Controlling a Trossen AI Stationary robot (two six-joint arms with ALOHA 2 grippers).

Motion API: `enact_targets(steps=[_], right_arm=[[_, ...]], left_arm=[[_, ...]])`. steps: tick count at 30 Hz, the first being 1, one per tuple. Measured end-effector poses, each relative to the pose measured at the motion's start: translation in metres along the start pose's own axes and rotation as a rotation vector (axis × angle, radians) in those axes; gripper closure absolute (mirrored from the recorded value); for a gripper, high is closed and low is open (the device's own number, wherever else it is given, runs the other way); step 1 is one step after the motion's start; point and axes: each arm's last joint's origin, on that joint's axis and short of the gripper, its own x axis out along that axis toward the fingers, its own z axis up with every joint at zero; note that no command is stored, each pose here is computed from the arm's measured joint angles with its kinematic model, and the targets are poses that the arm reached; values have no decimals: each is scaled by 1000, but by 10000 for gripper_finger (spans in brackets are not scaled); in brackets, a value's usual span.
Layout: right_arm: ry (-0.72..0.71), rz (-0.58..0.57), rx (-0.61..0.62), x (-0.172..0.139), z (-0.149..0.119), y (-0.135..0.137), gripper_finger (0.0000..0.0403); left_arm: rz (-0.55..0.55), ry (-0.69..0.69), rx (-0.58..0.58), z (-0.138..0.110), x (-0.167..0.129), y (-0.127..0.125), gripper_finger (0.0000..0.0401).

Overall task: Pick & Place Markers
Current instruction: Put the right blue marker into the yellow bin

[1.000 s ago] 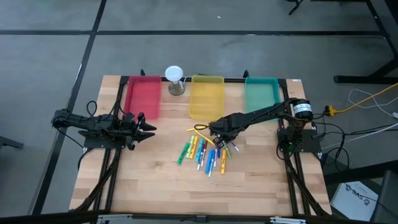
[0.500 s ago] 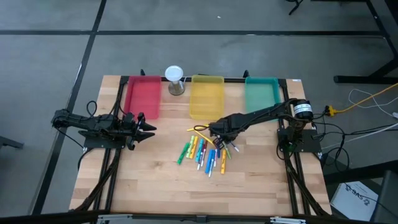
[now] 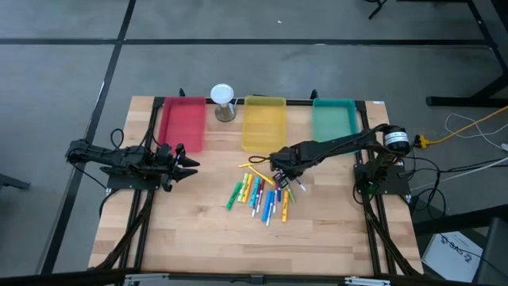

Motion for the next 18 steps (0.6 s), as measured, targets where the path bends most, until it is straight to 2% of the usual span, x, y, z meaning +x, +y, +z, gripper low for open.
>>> enact_targets(steps=[10,18], right_arm=[[-65,22,11,-23,13,-7,366],[-164,80,6,-51,43,-10,366]], left_arm=[[-1,0,0,0,0,0,258],[-3,1,0,0,0,0,258]])
